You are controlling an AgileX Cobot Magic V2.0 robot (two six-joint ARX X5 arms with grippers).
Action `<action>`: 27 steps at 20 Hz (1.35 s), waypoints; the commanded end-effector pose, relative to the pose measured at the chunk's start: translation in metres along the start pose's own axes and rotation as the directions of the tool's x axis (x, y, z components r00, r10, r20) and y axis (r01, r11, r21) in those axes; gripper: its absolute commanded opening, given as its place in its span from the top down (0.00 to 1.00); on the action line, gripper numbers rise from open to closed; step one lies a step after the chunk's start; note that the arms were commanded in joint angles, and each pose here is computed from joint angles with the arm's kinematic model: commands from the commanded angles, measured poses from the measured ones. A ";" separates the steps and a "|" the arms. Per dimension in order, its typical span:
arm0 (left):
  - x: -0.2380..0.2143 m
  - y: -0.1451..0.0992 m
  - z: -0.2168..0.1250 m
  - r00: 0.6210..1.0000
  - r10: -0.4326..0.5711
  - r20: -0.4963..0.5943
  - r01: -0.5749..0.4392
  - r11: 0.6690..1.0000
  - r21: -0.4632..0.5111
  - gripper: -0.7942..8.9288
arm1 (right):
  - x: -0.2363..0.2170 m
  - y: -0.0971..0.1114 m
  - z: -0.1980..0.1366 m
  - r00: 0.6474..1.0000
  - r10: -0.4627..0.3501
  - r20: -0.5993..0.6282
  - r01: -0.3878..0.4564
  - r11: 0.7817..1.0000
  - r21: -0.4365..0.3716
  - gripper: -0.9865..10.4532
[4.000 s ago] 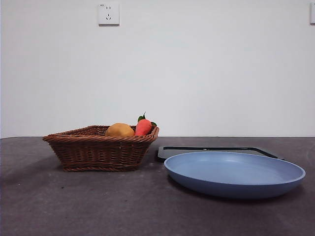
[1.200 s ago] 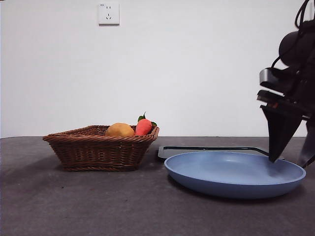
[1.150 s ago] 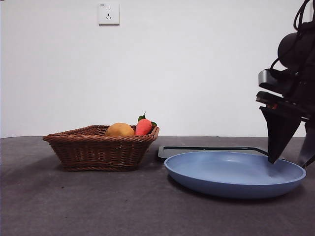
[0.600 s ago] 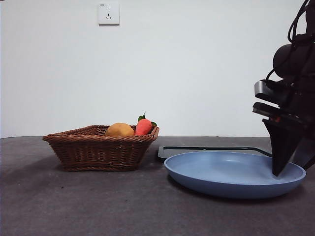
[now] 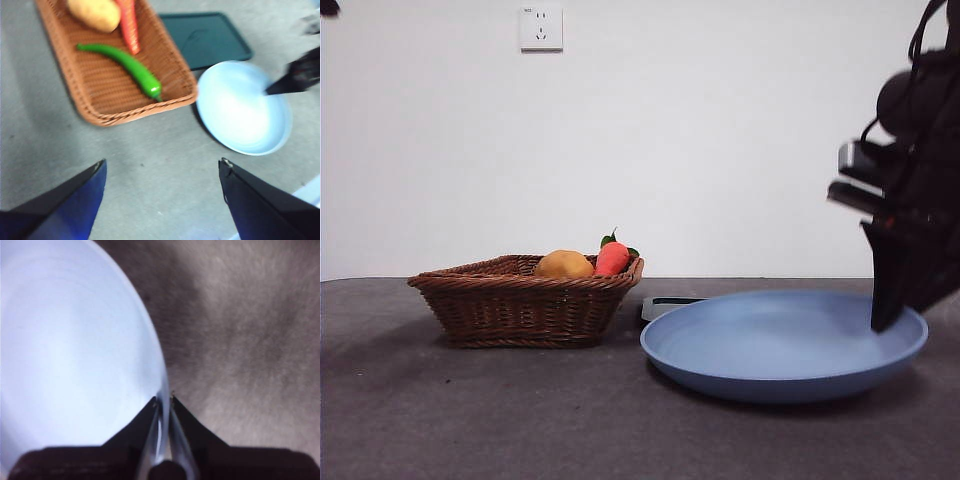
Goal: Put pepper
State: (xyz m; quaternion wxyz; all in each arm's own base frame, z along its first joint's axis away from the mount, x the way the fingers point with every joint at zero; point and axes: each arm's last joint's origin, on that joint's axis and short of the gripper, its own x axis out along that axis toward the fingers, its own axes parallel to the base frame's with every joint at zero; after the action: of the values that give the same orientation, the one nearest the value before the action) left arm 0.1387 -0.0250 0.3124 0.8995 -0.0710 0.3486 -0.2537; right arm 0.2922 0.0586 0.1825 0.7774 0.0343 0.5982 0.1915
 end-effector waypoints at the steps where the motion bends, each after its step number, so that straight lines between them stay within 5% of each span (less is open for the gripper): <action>1: 0.010 -0.002 0.012 1.000 -0.001 0.011 0.001 1.000 -0.018 0.52 | -0.019 0.006 0.000 0.998 -0.021 0.052 0.021 1.000 -0.009 0.91; 6: 0.068 -0.009 0.034 1.000 -0.005 -0.030 0.003 0.998 -0.059 0.52 | -0.079 0.017 -0.016 0.977 -0.032 0.213 0.036 0.999 -0.018 0.91; 16: 0.208 -0.027 0.095 0.949 0.192 -0.250 -0.197 0.980 0.006 0.52 | -0.147 0.034 -0.056 0.913 -0.038 0.407 0.062 0.997 -0.045 0.91; 27: 0.285 -0.013 0.084 0.886 0.262 -0.383 -0.290 0.957 -0.016 0.52 | -0.160 0.040 -0.069 0.896 -0.029 0.443 0.061 0.996 -0.059 0.91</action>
State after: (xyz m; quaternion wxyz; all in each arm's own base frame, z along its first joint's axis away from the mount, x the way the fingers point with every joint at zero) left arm 0.3651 -0.1783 0.2121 0.8369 -0.0010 0.5344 -0.1189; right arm 0.1818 0.0282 0.3186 0.8952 0.0301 0.4068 0.1795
